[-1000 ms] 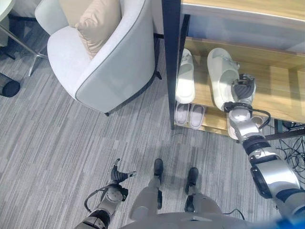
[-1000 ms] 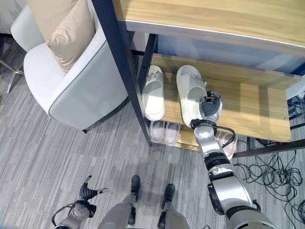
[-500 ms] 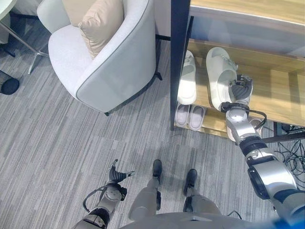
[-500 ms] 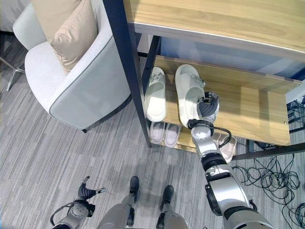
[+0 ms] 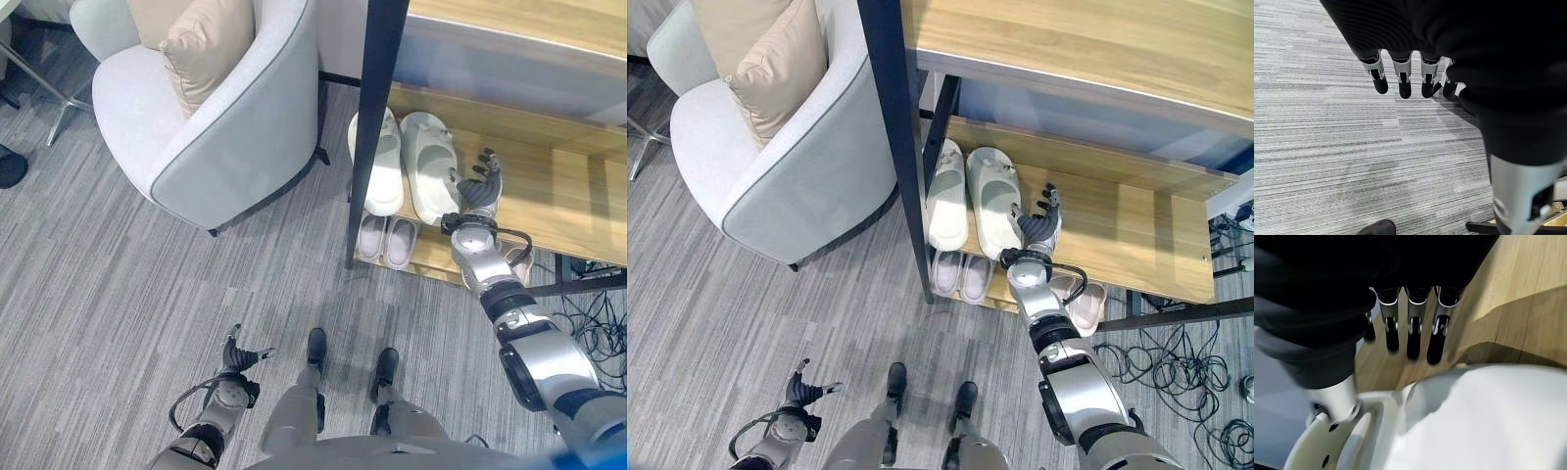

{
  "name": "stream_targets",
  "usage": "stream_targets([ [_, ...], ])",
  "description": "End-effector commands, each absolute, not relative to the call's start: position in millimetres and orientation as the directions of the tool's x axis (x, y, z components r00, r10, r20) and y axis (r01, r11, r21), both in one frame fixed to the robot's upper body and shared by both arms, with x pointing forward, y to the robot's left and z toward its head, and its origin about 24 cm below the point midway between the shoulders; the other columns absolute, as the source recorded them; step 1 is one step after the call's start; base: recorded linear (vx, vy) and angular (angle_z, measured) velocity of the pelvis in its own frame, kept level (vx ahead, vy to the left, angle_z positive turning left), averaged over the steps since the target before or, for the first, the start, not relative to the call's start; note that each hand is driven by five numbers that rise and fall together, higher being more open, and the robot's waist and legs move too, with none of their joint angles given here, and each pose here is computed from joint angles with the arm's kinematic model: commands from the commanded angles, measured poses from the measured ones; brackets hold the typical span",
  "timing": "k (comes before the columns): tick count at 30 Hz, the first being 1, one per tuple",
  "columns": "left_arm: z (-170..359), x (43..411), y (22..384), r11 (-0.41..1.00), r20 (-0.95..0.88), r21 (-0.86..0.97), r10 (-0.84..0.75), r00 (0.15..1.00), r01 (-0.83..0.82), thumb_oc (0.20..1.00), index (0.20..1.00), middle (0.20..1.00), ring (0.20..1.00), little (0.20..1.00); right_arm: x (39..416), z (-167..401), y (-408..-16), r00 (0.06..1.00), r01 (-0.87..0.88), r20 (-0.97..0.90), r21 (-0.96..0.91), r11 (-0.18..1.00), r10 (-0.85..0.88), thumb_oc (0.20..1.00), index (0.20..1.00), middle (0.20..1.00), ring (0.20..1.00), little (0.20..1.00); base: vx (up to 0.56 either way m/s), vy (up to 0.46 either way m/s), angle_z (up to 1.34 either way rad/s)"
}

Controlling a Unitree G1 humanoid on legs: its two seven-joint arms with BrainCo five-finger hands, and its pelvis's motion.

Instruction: Arrange the slippers neatly on the shoe rack.

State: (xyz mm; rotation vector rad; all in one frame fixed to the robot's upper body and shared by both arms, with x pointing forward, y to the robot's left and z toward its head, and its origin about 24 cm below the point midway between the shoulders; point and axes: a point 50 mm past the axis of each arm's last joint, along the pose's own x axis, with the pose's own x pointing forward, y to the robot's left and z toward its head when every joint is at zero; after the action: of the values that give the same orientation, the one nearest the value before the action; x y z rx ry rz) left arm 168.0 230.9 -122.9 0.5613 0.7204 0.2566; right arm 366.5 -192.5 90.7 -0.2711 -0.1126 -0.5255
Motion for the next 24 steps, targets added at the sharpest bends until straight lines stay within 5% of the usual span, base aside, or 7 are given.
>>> stream_targets([
  [1, -121.3, 169.7, 245.3, 0.795, -0.542, 0.604, 0.468, 0.698, -0.064, 1.000, 1.000, 1.000, 1.000, 1.000, 365.9, 108.9, -194.8, 0.832, 0.537, 0.247, -0.130, 0.834, -0.497, 1.000, 1.000, 1.000, 1.000, 1.000, 0.00, 0.000, 0.00],
  [15, -124.1, 166.9, 241.4, 0.799, -0.556, 0.595, 0.484, 0.676, -0.083, 1.000, 1.000, 1.000, 1.000, 1.000, 326.6, 78.9, -191.2, 0.805, 0.563, 0.210, 0.029, 0.826, -0.555, 1.000, 1.000, 1.000, 1.000, 1.000, 0.00, 0.000, -0.01],
  [24, -124.3, 165.4, 240.8, 0.798, -0.553, 0.598, 0.478, 0.682, -0.074, 1.000, 1.000, 1.000, 1.000, 1.000, 313.4, 66.0, -172.1, 0.870, 0.453, 0.192, 0.058, 0.890, -0.455, 1.000, 1.000, 1.000, 1.000, 1.000, 0.00, 0.000, 0.00],
])
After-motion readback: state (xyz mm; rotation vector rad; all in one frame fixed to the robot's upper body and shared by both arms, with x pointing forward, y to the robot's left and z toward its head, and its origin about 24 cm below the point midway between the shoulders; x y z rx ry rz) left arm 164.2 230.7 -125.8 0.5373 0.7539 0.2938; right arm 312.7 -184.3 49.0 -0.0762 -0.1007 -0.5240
